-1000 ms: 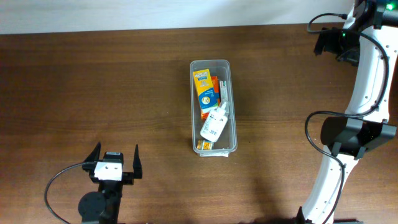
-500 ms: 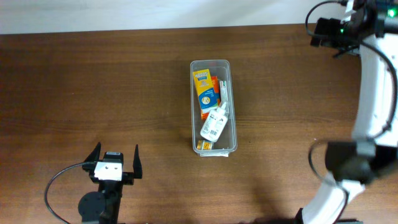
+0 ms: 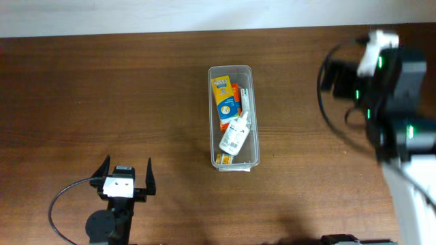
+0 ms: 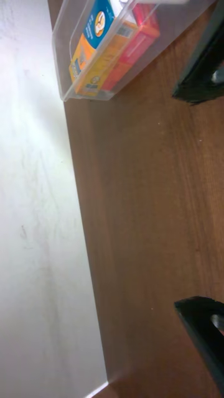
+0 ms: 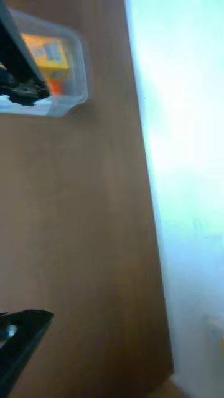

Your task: Pack container

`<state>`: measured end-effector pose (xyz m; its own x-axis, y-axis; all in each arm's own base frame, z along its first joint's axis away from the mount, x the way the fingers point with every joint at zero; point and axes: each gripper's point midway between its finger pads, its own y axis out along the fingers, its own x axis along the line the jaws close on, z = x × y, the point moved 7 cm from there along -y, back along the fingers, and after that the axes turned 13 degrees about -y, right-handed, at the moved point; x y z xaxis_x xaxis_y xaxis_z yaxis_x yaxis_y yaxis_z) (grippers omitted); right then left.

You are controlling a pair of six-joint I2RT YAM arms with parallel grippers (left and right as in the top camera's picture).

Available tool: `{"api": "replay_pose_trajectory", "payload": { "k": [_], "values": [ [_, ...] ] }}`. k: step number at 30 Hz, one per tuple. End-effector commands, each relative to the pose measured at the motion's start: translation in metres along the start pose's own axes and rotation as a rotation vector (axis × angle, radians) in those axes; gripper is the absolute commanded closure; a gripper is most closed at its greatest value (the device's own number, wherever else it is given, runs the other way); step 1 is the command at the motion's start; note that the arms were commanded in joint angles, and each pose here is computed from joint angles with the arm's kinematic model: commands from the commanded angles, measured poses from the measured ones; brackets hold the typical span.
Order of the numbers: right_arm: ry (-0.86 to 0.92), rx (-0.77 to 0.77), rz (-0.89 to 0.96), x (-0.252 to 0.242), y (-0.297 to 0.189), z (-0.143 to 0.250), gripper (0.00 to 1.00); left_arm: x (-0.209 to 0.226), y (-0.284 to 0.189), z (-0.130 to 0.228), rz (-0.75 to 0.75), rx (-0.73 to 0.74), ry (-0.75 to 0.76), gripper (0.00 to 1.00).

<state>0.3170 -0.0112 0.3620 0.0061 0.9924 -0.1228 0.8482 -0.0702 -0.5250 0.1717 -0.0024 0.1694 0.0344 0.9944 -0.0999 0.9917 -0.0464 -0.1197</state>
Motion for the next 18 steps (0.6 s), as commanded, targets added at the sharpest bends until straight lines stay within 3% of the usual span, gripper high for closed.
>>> {"api": "replay_pose_trajectory", "payload": {
  "k": [1, 9, 18],
  "values": [
    [-0.009, 0.002, 0.029, 0.001, -0.030, 0.045, 0.02, 0.001, 0.001, 0.005, -0.002, 0.006, 0.015, 0.01],
    [-0.019, -0.209, 0.061, 0.007, -0.064, 0.118, 0.02, 0.001, 0.001, 0.005, -0.002, 0.006, 0.015, 0.01],
    [-0.013, -0.485, 0.021, 0.022, -0.055, 0.187, 0.02, 0.001, 0.001, 0.005, -0.002, 0.006, 0.015, 0.01]
  ]
}}
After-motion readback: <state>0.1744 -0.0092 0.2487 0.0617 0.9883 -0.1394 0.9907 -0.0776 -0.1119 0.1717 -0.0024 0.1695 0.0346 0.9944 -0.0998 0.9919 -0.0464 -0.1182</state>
